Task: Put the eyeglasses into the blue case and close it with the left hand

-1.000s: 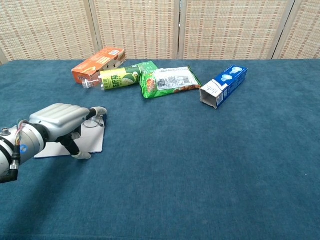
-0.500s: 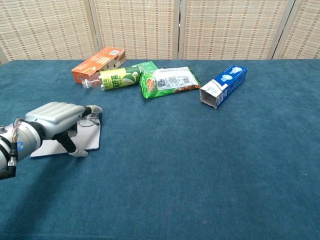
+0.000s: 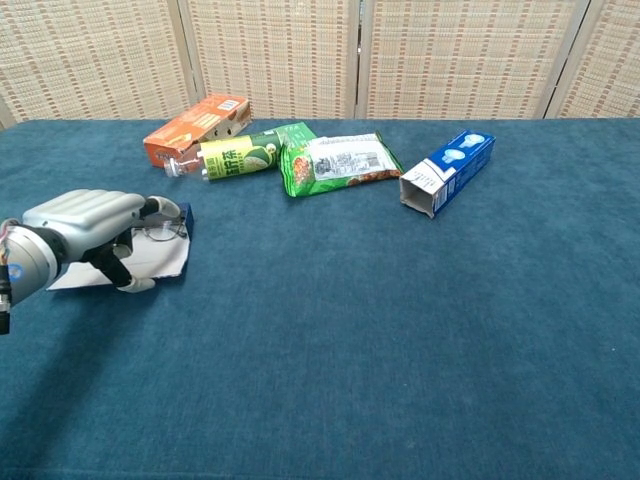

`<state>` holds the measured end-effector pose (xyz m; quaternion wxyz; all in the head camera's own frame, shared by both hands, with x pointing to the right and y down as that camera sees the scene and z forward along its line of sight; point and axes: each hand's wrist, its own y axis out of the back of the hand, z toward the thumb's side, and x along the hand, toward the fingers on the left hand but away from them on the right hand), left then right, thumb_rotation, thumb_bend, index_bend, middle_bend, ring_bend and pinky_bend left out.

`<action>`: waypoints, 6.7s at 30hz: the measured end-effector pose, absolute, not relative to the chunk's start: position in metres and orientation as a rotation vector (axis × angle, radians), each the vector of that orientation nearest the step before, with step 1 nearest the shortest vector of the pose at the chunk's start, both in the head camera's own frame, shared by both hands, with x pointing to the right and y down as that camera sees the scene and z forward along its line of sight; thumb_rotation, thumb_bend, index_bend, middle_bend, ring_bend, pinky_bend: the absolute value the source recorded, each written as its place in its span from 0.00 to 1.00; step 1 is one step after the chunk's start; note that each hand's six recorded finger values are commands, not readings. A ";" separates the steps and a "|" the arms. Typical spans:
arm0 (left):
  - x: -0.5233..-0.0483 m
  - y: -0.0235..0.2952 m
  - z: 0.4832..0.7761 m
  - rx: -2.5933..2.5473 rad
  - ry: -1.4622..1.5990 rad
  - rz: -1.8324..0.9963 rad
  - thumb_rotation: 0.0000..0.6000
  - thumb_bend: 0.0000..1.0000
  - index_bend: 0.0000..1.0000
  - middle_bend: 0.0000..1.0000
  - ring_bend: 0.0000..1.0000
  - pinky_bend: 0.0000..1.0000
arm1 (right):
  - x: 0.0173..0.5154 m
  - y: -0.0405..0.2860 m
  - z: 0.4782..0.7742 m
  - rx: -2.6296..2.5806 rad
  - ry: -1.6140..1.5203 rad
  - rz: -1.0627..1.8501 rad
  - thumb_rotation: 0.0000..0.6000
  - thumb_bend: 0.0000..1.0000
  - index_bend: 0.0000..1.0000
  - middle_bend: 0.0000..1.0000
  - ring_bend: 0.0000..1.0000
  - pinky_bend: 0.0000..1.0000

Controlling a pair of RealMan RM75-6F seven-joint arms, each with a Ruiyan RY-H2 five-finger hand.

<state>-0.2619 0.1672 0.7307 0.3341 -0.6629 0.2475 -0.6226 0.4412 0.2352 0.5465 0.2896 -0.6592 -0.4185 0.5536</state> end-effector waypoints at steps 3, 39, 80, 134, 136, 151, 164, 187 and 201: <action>-0.265 0.165 0.730 -1.722 0.651 -1.629 1.00 0.24 0.14 1.00 1.00 1.00 | 0.441 0.235 0.546 -1.758 -1.117 1.478 1.00 0.22 0.29 0.29 0.30 0.26; -0.315 0.141 0.734 -1.581 0.763 -1.689 1.00 0.31 0.53 1.00 1.00 1.00 | 0.439 0.233 0.548 -1.765 -1.113 1.474 1.00 0.22 0.29 0.29 0.30 0.26; -0.348 0.152 0.695 -1.661 0.461 -1.489 1.00 0.51 0.70 1.00 1.00 1.00 | 0.432 0.233 0.547 -1.767 -1.102 1.466 1.00 0.21 0.29 0.29 0.30 0.26; -0.380 0.089 0.720 -1.528 0.335 -1.706 1.00 0.39 0.28 1.00 0.98 1.00 | 0.431 0.239 0.545 -1.771 -1.116 1.470 1.00 0.21 0.29 0.29 0.30 0.26; -0.381 0.088 0.724 -1.513 0.334 -1.728 1.00 0.38 0.24 1.00 0.98 1.00 | 0.432 0.239 0.545 -1.770 -1.117 1.472 1.00 0.21 0.29 0.29 0.30 0.26; -0.378 0.086 0.717 -1.531 0.379 -1.781 1.00 0.32 0.15 0.99 0.98 1.00 | 0.435 0.240 0.543 -1.765 -1.125 1.477 1.00 0.21 0.29 0.29 0.30 0.26; -0.366 0.116 0.708 -1.653 0.294 -1.783 1.00 0.32 0.13 0.99 0.98 1.00 | 0.437 0.242 0.543 -1.767 -1.132 1.472 1.00 0.21 0.29 0.29 0.30 0.26; -0.358 0.110 0.742 -1.637 0.382 -1.803 1.00 0.32 0.33 1.00 0.99 1.00 | 0.443 0.244 0.546 -1.763 -1.141 1.493 1.00 0.21 0.29 0.29 0.30 0.26; -0.358 0.119 0.701 -1.714 0.640 -1.751 1.00 0.26 0.01 0.51 0.47 0.71 | 0.446 0.238 0.545 -1.745 -1.140 1.495 1.00 0.21 0.29 0.29 0.30 0.26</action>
